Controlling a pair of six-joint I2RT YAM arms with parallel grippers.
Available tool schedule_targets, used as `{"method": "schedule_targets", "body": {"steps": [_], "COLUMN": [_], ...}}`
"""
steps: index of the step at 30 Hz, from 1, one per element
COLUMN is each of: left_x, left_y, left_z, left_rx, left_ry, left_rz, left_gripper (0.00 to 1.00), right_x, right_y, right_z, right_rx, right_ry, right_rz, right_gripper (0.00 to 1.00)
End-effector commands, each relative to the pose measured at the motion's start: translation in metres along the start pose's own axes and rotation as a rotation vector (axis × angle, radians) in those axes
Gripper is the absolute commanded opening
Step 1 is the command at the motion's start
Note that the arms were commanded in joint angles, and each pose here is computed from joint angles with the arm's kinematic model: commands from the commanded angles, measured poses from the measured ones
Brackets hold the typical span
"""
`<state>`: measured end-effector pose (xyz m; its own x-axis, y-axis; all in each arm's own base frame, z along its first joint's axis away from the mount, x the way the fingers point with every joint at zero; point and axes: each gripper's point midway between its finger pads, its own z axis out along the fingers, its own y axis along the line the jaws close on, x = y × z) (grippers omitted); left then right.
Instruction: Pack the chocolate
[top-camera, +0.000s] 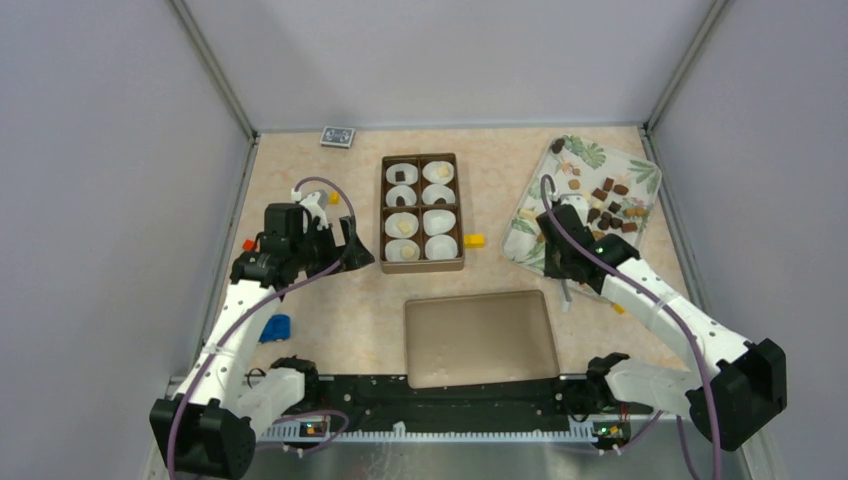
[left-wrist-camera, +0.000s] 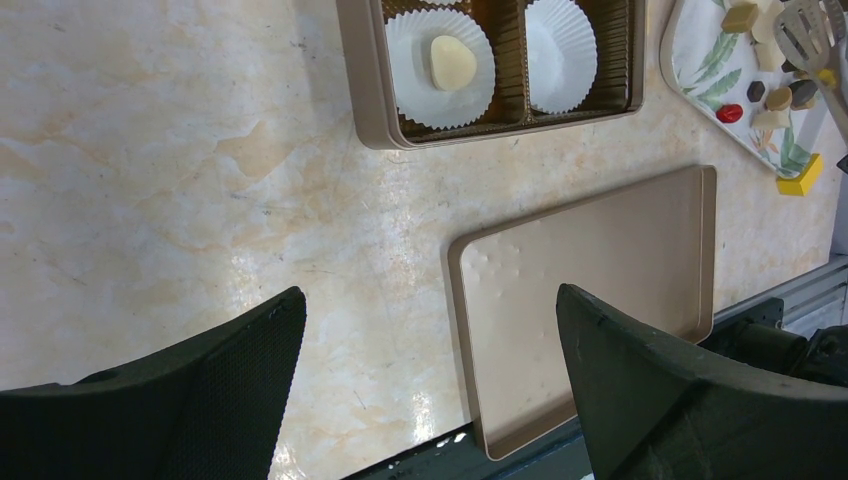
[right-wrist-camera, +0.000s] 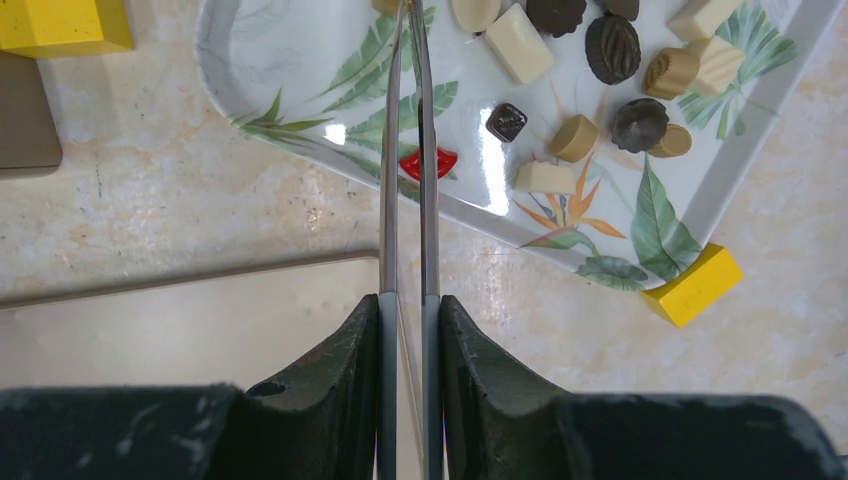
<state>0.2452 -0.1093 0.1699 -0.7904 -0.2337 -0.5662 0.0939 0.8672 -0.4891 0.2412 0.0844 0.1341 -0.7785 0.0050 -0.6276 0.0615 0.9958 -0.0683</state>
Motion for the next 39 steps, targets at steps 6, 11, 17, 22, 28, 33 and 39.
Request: {"method": "schedule_targets", "body": {"steps": [6,11,17,22,28,33,39], "left_x": [-0.002,0.0,-0.001,-0.001,-0.001,0.0,0.001], "left_y": [0.001,0.002,0.003,0.003,0.003,0.003,0.004], "left_z": [-0.002,-0.002,-0.001,0.001,0.002,0.003,0.003], "left_rx": [0.003,-0.001,-0.003,-0.002,-0.001,0.001,-0.002], "left_ry": [-0.027,-0.024,-0.023,-0.019,-0.015,-0.015,-0.015], "left_rz": [0.023,0.023,0.022,0.021,0.02,0.018,0.018], "left_gripper": [0.99,0.99,0.99,0.99,0.99,0.99,0.99], "right_x": [-0.021,-0.021,-0.021,-0.022,-0.019,-0.017,-0.017], "right_y": [0.008,0.013,0.012,0.011,0.009,0.012,0.012], "right_z": [-0.002,0.002,0.005,0.007,0.01,0.015,0.019], "right_rx": [-0.04,-0.048,-0.036,-0.025,-0.009,-0.011,-0.002], "right_ry": [-0.067,-0.054,-0.052,-0.053,-0.047,-0.039,-0.037], "right_rz": [0.056,0.05,0.044,0.049,0.045,0.047,0.039], "right_gripper": [0.25,0.28,0.3,0.34,0.36,0.36,0.37]}}
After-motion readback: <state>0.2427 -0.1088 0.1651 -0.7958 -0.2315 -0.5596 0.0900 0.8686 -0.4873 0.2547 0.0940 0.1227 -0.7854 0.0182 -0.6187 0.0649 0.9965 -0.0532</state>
